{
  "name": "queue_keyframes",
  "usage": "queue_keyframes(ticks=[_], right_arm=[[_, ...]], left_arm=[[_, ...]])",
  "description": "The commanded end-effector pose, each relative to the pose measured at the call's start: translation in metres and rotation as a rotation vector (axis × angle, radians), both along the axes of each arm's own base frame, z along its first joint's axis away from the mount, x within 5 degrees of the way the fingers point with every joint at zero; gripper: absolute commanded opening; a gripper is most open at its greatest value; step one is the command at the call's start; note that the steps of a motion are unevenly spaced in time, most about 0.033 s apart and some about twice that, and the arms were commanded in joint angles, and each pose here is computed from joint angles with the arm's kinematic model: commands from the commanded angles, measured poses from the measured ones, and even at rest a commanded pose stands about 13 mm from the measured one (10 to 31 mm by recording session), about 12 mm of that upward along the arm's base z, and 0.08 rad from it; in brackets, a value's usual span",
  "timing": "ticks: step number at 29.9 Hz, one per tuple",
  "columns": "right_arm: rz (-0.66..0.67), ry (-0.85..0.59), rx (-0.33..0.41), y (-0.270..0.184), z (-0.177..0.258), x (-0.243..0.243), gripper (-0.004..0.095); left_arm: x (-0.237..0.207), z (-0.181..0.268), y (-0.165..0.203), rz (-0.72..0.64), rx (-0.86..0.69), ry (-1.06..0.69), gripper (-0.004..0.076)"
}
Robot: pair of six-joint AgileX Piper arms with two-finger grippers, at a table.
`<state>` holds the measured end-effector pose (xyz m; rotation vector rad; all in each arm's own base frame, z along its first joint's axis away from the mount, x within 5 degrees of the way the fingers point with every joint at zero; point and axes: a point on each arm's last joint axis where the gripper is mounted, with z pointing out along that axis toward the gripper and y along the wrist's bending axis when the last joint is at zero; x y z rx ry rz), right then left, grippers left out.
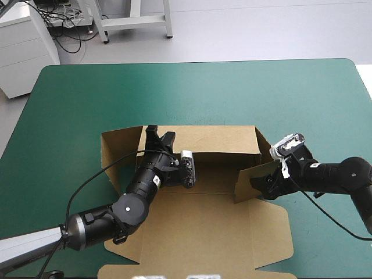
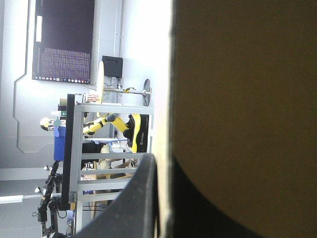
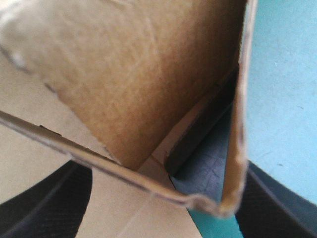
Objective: Fold the box
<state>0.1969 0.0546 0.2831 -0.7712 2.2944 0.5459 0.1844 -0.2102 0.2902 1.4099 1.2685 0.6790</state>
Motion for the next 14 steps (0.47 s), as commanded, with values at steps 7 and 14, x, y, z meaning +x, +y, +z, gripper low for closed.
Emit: queue_keyframes(ticks=[7,14], right_arm=[[0.04,-0.137,0.1,0.015,0.02,0.003,0.0694],[0.029,-0.254,0.022,0.033,0.021,0.007,0.0694]], left_arm=[[-0.001,0.021,0.0,-0.011,-0.032,-0.096,-0.0032],[-0.001,0.021,0.0,-0.011,-0.034,-0.091,-0.0031]])
